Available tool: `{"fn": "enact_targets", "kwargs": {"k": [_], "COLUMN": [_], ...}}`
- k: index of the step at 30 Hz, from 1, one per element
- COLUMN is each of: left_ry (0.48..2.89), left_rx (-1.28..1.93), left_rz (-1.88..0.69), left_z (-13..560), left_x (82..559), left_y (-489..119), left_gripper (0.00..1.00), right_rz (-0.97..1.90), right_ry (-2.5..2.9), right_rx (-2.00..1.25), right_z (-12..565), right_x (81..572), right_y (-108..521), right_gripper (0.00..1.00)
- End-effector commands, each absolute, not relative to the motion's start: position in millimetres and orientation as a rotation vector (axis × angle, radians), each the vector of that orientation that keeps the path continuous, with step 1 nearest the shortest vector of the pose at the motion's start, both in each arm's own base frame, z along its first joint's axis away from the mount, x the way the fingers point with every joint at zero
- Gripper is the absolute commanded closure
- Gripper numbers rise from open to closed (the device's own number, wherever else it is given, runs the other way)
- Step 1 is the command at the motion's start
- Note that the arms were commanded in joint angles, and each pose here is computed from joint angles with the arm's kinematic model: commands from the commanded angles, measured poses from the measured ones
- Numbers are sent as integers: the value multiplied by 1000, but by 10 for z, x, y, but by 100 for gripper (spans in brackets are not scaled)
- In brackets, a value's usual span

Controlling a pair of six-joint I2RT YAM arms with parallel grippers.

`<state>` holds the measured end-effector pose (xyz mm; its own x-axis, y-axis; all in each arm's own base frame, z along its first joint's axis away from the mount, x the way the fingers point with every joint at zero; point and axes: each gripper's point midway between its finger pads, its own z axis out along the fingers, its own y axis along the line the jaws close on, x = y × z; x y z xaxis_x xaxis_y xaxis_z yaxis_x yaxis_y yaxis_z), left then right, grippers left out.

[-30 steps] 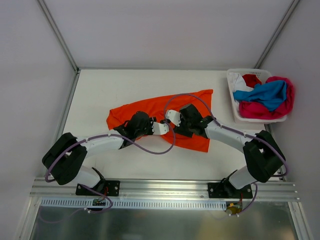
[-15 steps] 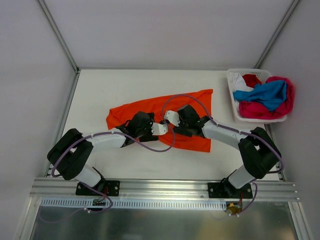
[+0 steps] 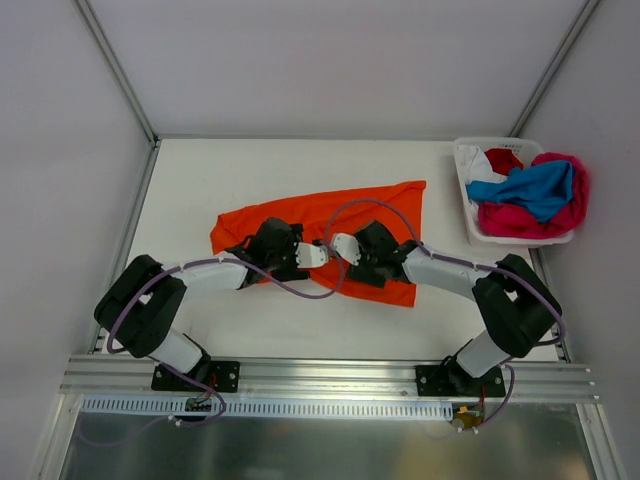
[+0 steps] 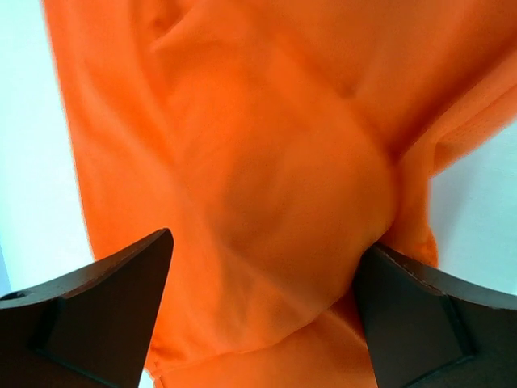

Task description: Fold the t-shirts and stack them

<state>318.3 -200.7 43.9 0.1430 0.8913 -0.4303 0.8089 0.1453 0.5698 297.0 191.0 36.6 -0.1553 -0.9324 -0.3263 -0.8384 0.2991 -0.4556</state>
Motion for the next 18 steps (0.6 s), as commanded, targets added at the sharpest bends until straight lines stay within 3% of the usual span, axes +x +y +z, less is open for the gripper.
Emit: {"fn": "enact_targets", "kwargs": {"k": [1, 5, 18], "left_ry": [1709, 1729, 1780], "left_rx": [1344, 1232, 1169], "left_rz": [156, 82, 56], "left_z": [975, 1227, 1224], "left_x": [3627, 3691, 3673], "left_y": [-1820, -1701, -1550], "left_gripper": [12, 12, 12], "right_rz": [-28, 114, 42], "right_ry": [2017, 2089, 2123], "right_rx": [-1995, -2020, -2086], "right_z": [82, 40, -54], "right_x": [2144, 1877, 1763], "right_y": [1744, 1731, 1553], "right_gripper": [26, 26, 21]}}
